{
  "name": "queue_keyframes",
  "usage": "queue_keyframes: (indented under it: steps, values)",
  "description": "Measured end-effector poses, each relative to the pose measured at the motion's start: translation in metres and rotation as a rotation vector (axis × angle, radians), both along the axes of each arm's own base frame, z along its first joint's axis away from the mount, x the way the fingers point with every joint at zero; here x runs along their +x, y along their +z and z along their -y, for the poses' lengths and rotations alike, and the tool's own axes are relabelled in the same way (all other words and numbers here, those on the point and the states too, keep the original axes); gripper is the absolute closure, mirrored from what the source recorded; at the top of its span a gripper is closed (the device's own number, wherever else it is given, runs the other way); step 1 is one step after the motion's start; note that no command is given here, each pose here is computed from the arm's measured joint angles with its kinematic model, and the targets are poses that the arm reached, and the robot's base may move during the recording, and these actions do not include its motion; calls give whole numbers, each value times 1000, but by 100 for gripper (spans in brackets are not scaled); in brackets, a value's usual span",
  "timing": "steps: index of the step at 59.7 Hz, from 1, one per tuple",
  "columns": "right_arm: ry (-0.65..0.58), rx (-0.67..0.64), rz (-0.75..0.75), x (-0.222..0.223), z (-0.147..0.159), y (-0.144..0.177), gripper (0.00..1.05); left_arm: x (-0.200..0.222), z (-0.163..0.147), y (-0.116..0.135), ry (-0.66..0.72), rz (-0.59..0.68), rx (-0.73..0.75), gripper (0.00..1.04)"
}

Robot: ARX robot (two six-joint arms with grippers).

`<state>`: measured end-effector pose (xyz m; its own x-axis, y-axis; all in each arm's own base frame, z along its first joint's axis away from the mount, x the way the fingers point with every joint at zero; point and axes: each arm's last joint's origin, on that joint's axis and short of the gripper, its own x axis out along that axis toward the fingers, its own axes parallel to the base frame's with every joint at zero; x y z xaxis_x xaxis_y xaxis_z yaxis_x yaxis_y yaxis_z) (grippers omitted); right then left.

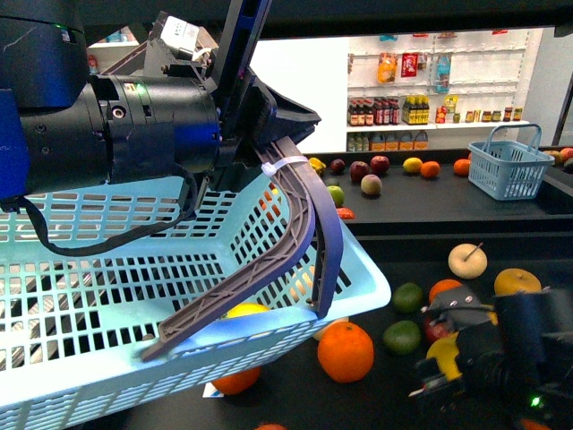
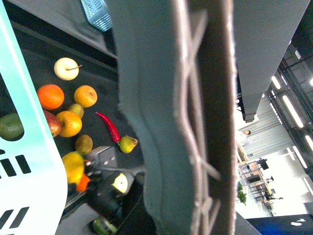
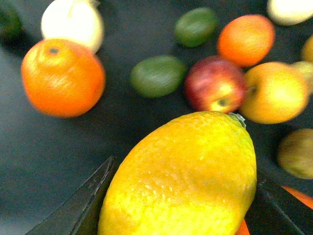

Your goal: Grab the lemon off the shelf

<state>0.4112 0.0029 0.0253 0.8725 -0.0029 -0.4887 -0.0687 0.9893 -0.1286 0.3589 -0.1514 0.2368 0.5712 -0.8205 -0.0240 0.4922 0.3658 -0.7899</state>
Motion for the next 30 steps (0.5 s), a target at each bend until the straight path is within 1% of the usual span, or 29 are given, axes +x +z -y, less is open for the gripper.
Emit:
queue_keyframes:
  steps: [4,7,11,16,21,22,26,30]
  values:
    - [-52,28,43,-1,11,20,41,0,0,0,0,0,0,98]
    - [-88,89,92,-5,19,41,41,0,0,0,0,0,0,98]
    - [-91,170,148,-11,21,62,41,0,0,0,0,0,0,98]
    - [-36,319,226,-22,17,94,41,0,0,0,0,0,0,98]
    - [36,428,274,-33,7,115,41,0,0,0,0,0,0,98]
    - [48,436,279,-34,5,118,41,0,0,0,0,0,0,98]
    - [136,551,283,-45,-15,131,41,0,0,0,0,0,0,98]
    - [181,607,266,-51,-27,133,41,0,0,0,0,0,0,98]
